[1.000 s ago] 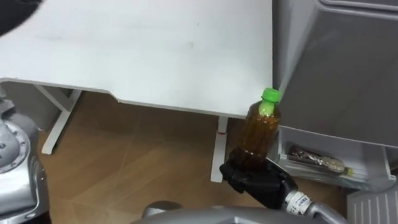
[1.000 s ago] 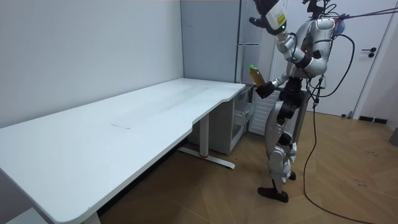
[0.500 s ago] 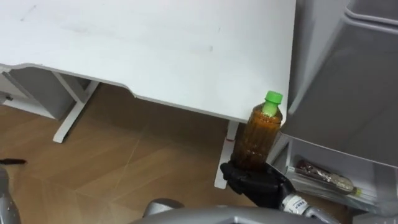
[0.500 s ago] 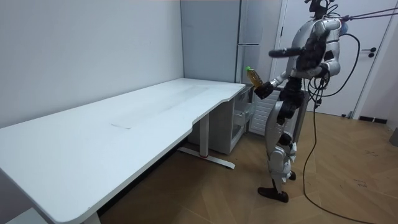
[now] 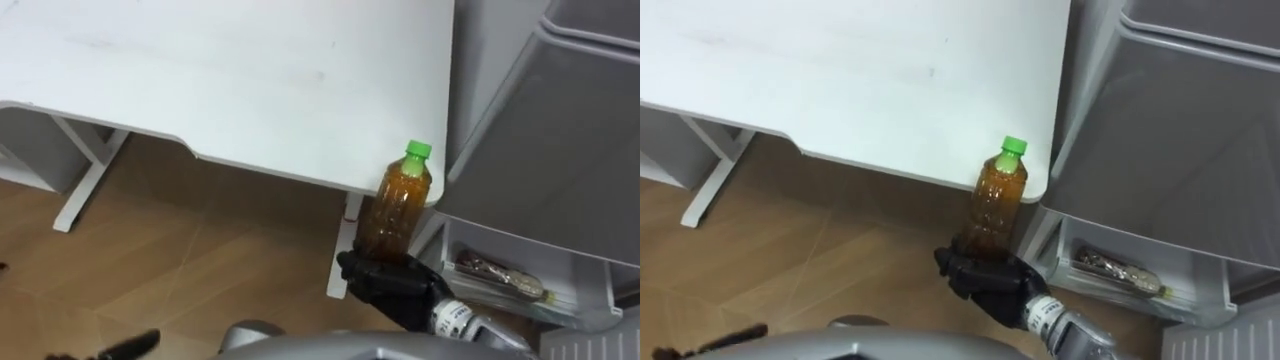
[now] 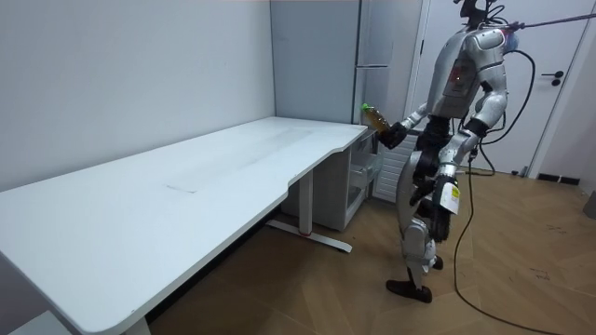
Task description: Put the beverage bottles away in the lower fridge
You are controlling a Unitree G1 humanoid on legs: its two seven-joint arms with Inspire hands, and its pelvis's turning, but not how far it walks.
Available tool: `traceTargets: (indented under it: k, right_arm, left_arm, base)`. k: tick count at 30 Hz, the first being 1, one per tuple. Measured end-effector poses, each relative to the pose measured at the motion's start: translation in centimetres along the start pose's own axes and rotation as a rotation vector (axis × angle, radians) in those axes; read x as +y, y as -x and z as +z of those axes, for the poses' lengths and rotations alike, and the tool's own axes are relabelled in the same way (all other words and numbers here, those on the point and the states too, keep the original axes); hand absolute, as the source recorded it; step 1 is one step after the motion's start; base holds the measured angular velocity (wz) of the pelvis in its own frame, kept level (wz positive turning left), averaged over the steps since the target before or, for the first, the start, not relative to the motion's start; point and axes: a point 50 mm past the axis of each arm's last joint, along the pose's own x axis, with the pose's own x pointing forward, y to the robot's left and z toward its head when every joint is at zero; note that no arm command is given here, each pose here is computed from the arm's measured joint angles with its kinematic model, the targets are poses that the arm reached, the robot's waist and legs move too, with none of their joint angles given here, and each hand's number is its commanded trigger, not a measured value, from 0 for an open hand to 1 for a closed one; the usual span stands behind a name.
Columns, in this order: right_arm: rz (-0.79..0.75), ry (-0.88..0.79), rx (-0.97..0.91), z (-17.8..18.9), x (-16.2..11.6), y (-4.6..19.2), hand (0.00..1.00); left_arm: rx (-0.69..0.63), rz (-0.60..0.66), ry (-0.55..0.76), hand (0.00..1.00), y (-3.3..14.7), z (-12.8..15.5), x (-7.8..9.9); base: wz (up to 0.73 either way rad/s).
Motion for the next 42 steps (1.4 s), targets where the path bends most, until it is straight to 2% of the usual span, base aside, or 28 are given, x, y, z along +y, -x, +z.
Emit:
traceTargets:
  k: [2,4,7,10,17,21,25,30,36,42]
  right_arm:
    - [-0.023,0.012,0.007,0.3,-0.5,0.0,1.0]
    - [-0.051,0.049,0.026,0.3,-1.0,0.2,1.0]
    - [-0.106,0.102,0.088,-0.1,-1.8,0.7,1.0]
    - [-0.151,0.159,0.137,-0.1,-2.6,1.2,1.0]
    - [-0.243,0.214,0.156,-0.1,-3.2,1.3,1.0]
    - [-0.333,0.267,0.124,0.8,-3.6,1.4,1.0]
    - [-0.475,0.408,0.075,2.8,-4.0,1.8,1.0]
    - [-0.598,0.555,0.059,3.8,-4.3,2.1,1.0]
    - [-0.718,0.515,0.042,3.3,-5.1,2.6,1.0]
    - [-0.84,0.359,0.063,1.2,-6.5,3.4,1.0]
  left_arm:
    - [0.114,-0.027,-0.051,0.0,-0.3,-2.3,1.0]
    - [0.18,-0.066,-0.071,0.0,-0.3,-3.6,1.2]
    - [0.263,-0.151,-0.091,0.0,-0.1,-4.7,1.0]
    - [0.295,-0.228,-0.1,0.0,0.1,-4.9,0.0]
    - [0.3,-0.345,-0.244,0.0,0.4,-4.6,-2.1]
    - [0.284,-0.365,-0.325,0.0,0.5,-4.6,-2.4]
    - [0.251,-0.374,-0.385,0.0,0.4,-4.1,-2.9]
    - [0.225,-0.388,-0.397,0.0,0.5,-3.4,-3.6]
    - [0.188,-0.387,-0.428,0.0,0.4,-2.8,-3.9]
    - [0.178,-0.375,-0.438,0.0,0.4,-3.0,-3.7]
  base:
    - [0.02]
    - [0.02]
    - [0.07]
    - [-0.04]
    - [-0.08]
    - [-0.01]
    - [-0.04]
    - [-0.1]
    - [-0.07]
    - [0.0]
